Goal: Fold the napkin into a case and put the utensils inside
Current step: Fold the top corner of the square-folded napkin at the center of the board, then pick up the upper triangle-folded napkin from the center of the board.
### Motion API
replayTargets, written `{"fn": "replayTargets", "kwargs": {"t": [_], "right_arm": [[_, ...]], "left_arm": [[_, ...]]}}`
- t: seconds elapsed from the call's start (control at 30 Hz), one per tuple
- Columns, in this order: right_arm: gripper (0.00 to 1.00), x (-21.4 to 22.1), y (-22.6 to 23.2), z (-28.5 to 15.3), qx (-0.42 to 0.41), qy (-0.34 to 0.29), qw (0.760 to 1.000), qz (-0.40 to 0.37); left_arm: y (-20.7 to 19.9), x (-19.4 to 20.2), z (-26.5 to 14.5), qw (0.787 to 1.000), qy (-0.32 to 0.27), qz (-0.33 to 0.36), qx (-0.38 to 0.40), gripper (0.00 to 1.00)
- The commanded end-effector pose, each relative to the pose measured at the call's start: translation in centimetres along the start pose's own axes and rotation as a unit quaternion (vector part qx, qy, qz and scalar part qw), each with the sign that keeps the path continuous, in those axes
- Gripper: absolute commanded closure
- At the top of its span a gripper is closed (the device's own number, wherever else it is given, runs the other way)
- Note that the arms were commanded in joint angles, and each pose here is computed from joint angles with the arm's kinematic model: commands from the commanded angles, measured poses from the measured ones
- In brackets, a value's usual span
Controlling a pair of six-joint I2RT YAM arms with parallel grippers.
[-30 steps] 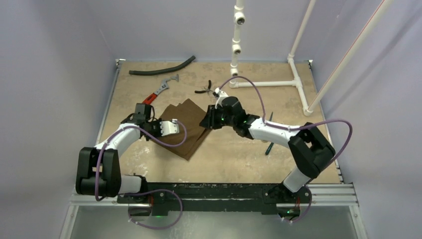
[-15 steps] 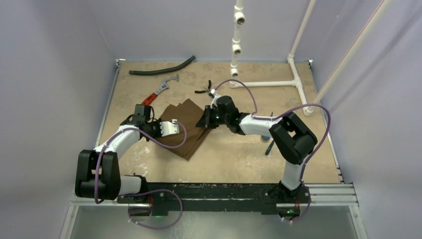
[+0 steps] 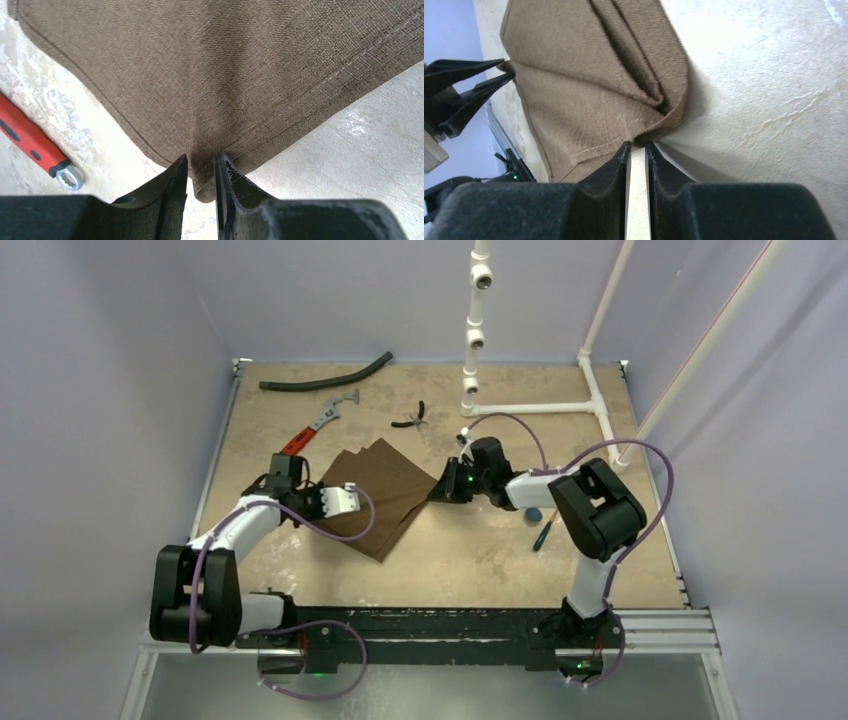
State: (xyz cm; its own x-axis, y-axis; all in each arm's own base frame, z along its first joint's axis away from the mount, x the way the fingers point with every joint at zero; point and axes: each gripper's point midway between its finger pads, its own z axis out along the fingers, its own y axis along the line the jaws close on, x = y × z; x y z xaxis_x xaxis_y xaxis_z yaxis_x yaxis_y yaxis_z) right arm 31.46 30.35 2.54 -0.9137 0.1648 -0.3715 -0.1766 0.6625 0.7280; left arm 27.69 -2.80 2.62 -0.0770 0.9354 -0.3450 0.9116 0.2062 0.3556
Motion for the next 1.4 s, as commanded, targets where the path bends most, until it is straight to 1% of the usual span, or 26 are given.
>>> {"fn": "replayTargets", "kwargs": {"t": [0.0,0.1,0.13,0.2,0.3,0.4,0.43,0.47,0.5,0.53,0.6,0.67,0.7,0.77,0.83,0.9,1.03,1.13,1.17,1.23,1.27,1.37], "right_arm": [[0.79,-3.2,6.0,-3.0,-0.070,-0.024,0.994,-0.075],[0.73,-4.4,8.7,-4.6,-0.092,-0.038,0.990,-0.099],[0.72,-4.2,9.6,-4.8,-0.104,-0.039,0.988,-0.104],[0.70,-2.9,11.1,-4.0,-0.104,-0.032,0.986,-0.127],[0.64,0.3,12.3,-1.4,-0.075,-0.015,0.978,-0.193],[0.58,3.2,12.5,-0.1,-0.063,-0.029,0.961,-0.268],[0.54,4.3,12.8,-0.2,-0.066,-0.039,0.951,-0.299],[0.48,5.0,13.1,-0.3,-0.062,-0.063,0.938,-0.335],[0.42,6.2,13.9,-0.6,-0.064,-0.087,0.920,-0.377],[0.39,7.1,14.5,-1.0,-0.067,-0.109,0.904,-0.409],[0.34,8.0,16.1,-2.0,-0.083,-0.153,0.877,-0.447],[0.29,8.4,17.2,-2.8,-0.096,-0.180,0.858,-0.471],[0.29,8.9,17.4,-2.7,-0.097,-0.181,0.849,-0.487],[0.28,10.3,17.6,-1.9,-0.089,-0.171,0.828,-0.527],[0.27,11.5,17.5,-1.0,-0.083,-0.155,0.808,-0.562],[0.27,12.3,17.3,-0.3,-0.078,-0.142,0.798,-0.581],[0.27,13.1,16.1,1.4,-0.065,-0.113,0.793,-0.595],[0.27,13.8,14.7,2.8,-0.052,-0.095,0.792,-0.601],[0.28,14.4,13.9,3.3,-0.048,-0.076,0.798,-0.596],[0.28,14.8,13.3,4.0,-0.043,-0.063,0.803,-0.591],[0.29,14.7,13.2,4.2,-0.042,-0.059,0.808,-0.585],[0.31,14.4,12.4,4.4,-0.037,-0.048,0.825,-0.561]], "left_arm": [[2.6,-1.7,-2.3,0.999,-0.028,-0.025,-0.030,0.73],[3.3,-2.8,-3.7,0.998,-0.054,-0.035,-0.013,0.69],[3.2,-3.2,-4.2,0.998,-0.062,-0.026,0.001,0.68],[3.0,-3.5,-4.5,0.997,-0.069,-0.014,0.023,0.57],[3.2,-3.6,-4.5,0.997,-0.070,0.012,0.036,0.56],[2.2,-3.1,-4.5,0.995,-0.069,0.051,0.048,0.56],[1.8,-2.9,-4.5,0.994,-0.071,0.069,0.050,0.56],[1.7,-2.2,-4.8,0.994,-0.076,0.069,0.045,0.56],[1.8,-2.0,-5.1,0.993,-0.084,0.067,0.041,0.56],[2.0,-1.9,-5.3,0.993,-0.094,0.057,0.041,0.56],[2.0,-1.6,-5.5,0.992,-0.106,0.028,0.059,0.56],[1.8,-1.3,-5.5,0.990,-0.119,0.017,0.074,0.56],[1.7,-1.2,-5.4,0.989,-0.122,0.018,0.075,0.55],[1.5,-1.0,-5.2,0.990,-0.121,0.024,0.071,0.41],[0.7,-0.6,-4.8,0.989,-0.118,0.038,0.077,0.39],[0.2,-0.3,-4.5,0.989,-0.114,0.050,0.077,0.39],[-0.6,0.3,-3.9,0.988,-0.106,0.084,0.075,0.39],[-1.6,0.6,-3.4,0.983,-0.107,0.130,0.076,0.40],[-1.8,0.6,-3.2,0.980,-0.107,0.150,0.070,0.40],[-1.4,0.5,-2.8,0.975,-0.108,0.191,0.038,0.40],[-1.4,0.2,-2.7,0.973,-0.115,0.198,0.033,0.40],[-2.1,-0.4,-2.1,0.963,-0.123,0.234,0.046,0.40]]}}
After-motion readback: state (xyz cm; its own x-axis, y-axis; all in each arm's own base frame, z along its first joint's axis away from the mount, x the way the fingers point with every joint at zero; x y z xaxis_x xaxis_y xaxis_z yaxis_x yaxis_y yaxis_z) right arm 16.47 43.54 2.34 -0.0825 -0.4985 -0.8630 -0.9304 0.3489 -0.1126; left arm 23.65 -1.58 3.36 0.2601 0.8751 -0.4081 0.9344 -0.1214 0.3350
